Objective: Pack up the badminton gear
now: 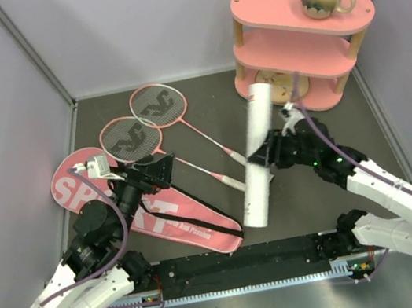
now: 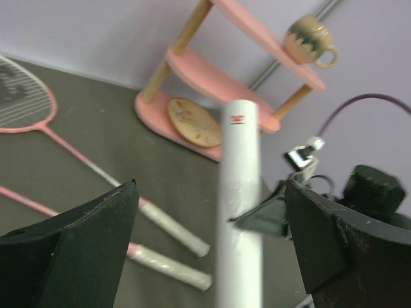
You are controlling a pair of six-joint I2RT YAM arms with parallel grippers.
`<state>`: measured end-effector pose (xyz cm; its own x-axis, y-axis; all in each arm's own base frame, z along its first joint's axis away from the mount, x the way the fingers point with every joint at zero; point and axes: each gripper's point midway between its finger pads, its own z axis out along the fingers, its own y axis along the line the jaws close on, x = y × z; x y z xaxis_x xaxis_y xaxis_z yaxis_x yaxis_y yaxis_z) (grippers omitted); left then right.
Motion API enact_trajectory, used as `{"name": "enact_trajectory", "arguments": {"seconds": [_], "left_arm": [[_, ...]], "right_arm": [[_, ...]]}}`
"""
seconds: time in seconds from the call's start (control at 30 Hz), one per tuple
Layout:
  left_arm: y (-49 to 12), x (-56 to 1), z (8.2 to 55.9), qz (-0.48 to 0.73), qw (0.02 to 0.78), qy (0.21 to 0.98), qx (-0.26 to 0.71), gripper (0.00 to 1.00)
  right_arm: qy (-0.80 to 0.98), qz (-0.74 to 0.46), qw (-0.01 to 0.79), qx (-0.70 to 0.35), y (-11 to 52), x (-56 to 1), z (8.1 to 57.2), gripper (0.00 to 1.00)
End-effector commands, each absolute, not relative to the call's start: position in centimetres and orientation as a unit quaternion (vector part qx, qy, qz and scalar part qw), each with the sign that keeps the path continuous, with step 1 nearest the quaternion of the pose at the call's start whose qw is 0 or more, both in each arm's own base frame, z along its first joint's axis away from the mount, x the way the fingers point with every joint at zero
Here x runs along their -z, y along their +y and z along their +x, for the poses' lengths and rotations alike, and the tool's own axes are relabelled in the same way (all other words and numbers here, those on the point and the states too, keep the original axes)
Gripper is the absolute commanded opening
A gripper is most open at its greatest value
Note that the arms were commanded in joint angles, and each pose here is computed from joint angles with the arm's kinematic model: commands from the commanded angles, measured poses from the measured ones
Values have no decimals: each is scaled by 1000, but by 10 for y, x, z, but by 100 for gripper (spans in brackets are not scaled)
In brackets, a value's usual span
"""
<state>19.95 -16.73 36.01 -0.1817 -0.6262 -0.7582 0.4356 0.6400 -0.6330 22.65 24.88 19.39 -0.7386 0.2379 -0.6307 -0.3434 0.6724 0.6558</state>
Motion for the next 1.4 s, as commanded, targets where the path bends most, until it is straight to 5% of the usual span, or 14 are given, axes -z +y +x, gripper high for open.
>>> {"name": "enact_trajectory", "arguments": {"seconds": [0.0, 0.33, 0.67, 0.8, 0.83, 0.93, 1.13, 1.37], "left_arm": [[-136, -333, 197, -35, 653, 691, 309, 99], [-135, -301, 190, 48, 637, 725, 257, 99], [-131, -262, 186, 40, 582, 779, 230, 99], [-118, -258, 190, 24, 580, 793, 188, 99], [-120, -259, 192, 29, 578, 795, 183, 99], [-126, -256, 195, 35, 567, 804, 176, 99], [-136, -246, 206, -1, 539, 825, 170, 99], [-153, -213, 214, -58, 455, 870, 183, 99]], "right_arm": [[874, 165, 374, -261, 129, -161, 242, 0], [855, 444, 266, -29, -47, -74, 241, 0], [867, 445, 212, 67, -96, -53, 279, 4], [886, 420, 188, 57, -91, -40, 281, 25], [891, 411, 187, 41, -86, -40, 284, 48], [894, 396, 208, 29, -84, -49, 290, 78], [888, 339, 307, 36, -74, -115, 300, 99], [892, 193, 410, -4, 2, -187, 311, 99]]}}
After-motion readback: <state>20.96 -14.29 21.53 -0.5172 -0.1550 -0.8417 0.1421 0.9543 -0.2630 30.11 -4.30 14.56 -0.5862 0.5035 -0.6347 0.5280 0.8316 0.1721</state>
